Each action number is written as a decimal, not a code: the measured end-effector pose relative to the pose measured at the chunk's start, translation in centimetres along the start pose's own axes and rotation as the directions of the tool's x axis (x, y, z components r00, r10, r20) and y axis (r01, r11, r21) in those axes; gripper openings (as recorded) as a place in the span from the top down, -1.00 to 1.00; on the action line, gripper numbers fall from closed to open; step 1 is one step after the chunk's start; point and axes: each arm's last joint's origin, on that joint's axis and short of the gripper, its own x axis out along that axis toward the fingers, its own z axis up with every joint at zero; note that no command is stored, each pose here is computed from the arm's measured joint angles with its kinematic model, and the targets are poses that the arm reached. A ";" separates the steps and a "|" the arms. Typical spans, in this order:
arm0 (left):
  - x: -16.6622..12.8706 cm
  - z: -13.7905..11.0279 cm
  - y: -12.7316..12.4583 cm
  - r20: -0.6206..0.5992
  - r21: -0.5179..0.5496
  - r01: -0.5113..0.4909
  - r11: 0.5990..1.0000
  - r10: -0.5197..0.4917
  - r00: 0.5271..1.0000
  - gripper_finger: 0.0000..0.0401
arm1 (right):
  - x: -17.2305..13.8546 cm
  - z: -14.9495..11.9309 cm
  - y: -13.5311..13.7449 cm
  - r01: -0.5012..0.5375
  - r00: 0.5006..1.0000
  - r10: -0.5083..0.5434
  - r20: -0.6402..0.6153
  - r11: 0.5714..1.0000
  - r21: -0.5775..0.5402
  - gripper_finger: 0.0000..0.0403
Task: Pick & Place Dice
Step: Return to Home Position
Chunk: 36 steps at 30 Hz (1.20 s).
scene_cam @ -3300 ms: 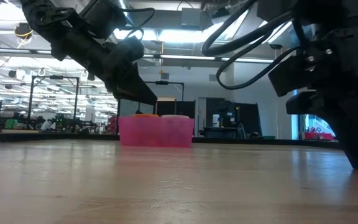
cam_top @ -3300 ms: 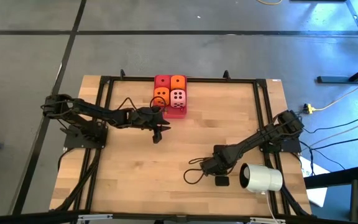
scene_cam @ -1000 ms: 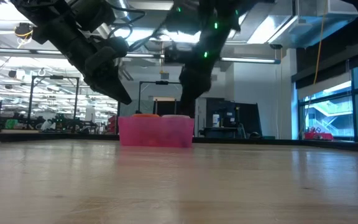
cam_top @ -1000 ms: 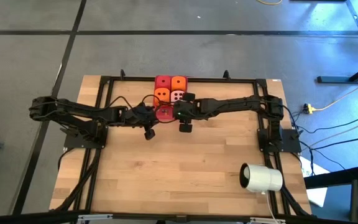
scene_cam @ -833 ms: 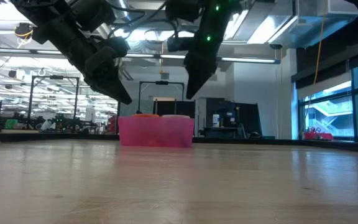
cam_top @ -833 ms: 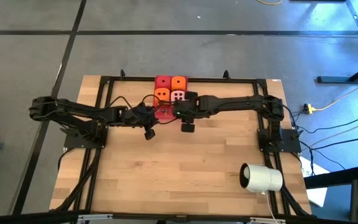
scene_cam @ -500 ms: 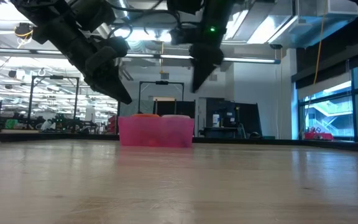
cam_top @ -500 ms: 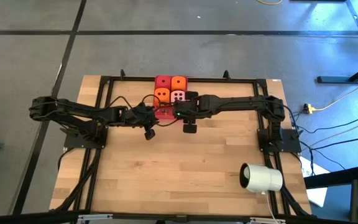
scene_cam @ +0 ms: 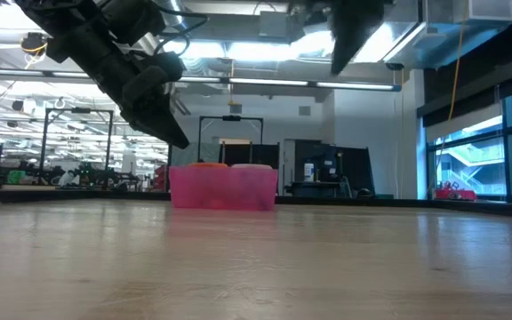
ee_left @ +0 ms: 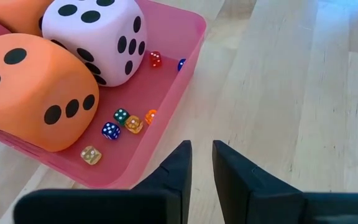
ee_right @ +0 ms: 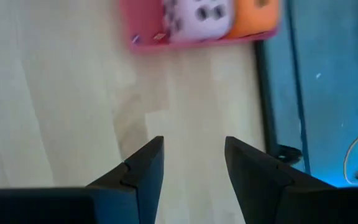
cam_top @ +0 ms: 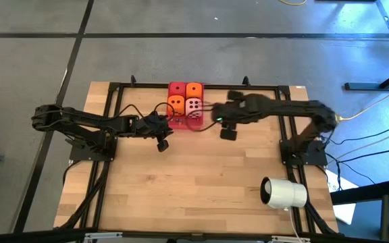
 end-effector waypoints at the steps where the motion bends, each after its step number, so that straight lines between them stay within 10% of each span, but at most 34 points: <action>1: 0.0 0.0 0.0 0.000 0.000 0.000 1.000 0.000 1.000 0.71 | -1.0 -0.7 -0.4 0.013 0.999 -0.014 0.035 1.000 0.023 0.15; 13: 0.0 0.0 0.0 0.000 0.000 0.000 1.000 0.000 1.000 0.71 | -3.1 -12.6 -1.4 -0.126 0.889 0.014 0.457 0.968 0.215 0.15; 36: 0.0 0.0 0.0 0.000 0.003 0.000 1.000 0.000 1.000 0.70 | 0.3 -25.0 0.1 -0.384 0.406 0.079 0.910 0.919 0.092 0.15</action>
